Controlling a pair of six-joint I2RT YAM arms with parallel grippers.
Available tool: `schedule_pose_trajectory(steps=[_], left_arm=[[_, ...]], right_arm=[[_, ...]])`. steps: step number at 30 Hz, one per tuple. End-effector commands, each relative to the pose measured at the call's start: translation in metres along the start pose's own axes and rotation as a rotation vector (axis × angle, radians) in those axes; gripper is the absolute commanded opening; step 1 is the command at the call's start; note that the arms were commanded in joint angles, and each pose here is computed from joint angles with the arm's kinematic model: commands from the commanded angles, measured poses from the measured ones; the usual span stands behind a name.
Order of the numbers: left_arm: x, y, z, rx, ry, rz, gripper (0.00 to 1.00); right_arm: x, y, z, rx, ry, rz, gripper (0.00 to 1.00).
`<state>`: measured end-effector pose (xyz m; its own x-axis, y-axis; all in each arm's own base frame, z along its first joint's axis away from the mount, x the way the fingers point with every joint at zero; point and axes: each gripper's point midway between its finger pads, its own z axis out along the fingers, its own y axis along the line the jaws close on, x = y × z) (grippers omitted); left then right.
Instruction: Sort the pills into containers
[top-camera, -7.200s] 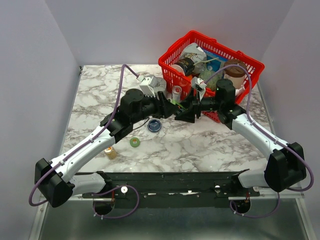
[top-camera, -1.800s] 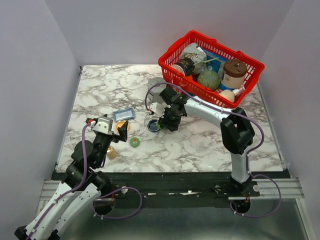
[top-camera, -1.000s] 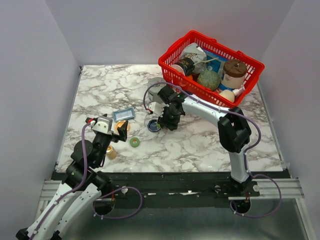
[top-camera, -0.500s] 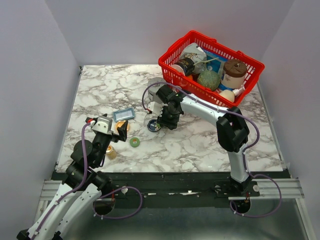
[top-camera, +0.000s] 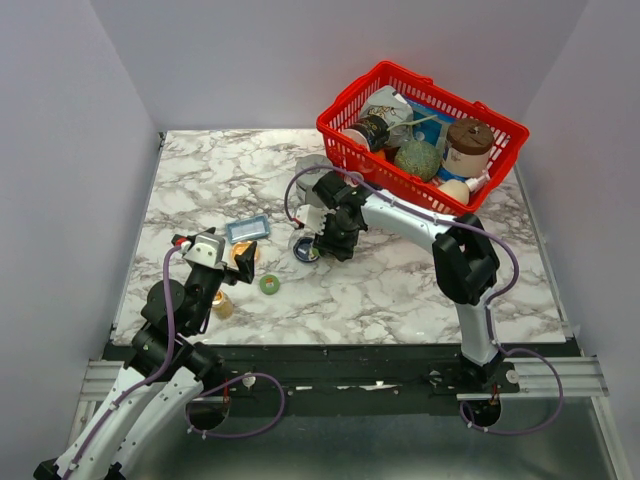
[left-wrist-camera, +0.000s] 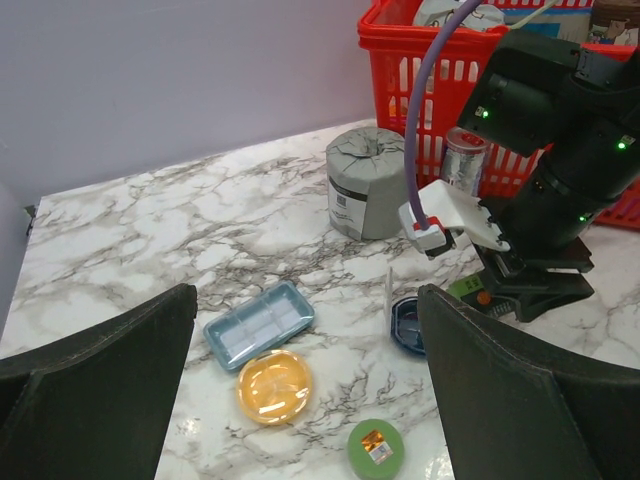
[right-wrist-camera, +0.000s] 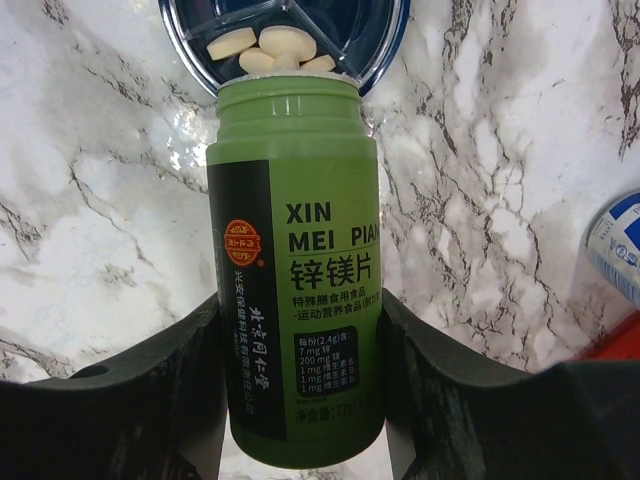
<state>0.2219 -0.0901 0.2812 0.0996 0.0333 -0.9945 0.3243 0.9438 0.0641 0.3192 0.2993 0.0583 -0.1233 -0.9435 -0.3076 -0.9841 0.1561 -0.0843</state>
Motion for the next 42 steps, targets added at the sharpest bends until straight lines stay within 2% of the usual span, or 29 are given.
schedule_pose_trajectory(steps=[1, 15, 23, 30, 34, 37, 38, 40, 42], left_arm=[[-0.009, -0.002, 0.001, 0.013, -0.027, -0.012, 0.99], [-0.009, -0.003, 0.002, 0.017, -0.027, -0.019, 0.99], [-0.01, -0.003, 0.002, 0.015, -0.036, -0.043, 0.99], [-0.016, -0.016, 0.003, 0.044, -0.055, -0.249, 0.99], [-0.03, -0.031, 0.0, 0.099, -0.081, -0.489, 0.99], [-0.05, -0.041, -0.003, 0.154, -0.117, -0.609, 0.99], [-0.057, -0.044, -0.004, 0.169, -0.126, -0.699, 0.99], [-0.064, -0.051, -0.004, 0.203, -0.118, -0.774, 0.99], [-0.077, -0.057, -0.002, 0.239, -0.131, -0.91, 0.99]], right_arm=[[-0.014, 0.005, -0.007, 0.008, -0.071, -0.001, 0.11], [-0.025, 0.007, -0.022, 0.026, -0.16, 0.012, 0.11], [-0.045, 0.021, -0.044, -0.026, -0.315, 0.01, 0.11], [-0.06, 0.035, -0.078, -0.051, -0.495, -0.012, 0.11], [-0.068, 0.045, -0.105, -0.066, -0.617, -0.028, 0.11], [-0.076, 0.057, -0.133, -0.089, -0.727, -0.048, 0.11], [-0.078, 0.06, -0.139, -0.1, -0.752, -0.046, 0.11], [-0.084, 0.072, -0.159, -0.126, -0.828, -0.077, 0.11], [-0.089, 0.083, -0.175, -0.179, -0.885, -0.088, 0.11]])
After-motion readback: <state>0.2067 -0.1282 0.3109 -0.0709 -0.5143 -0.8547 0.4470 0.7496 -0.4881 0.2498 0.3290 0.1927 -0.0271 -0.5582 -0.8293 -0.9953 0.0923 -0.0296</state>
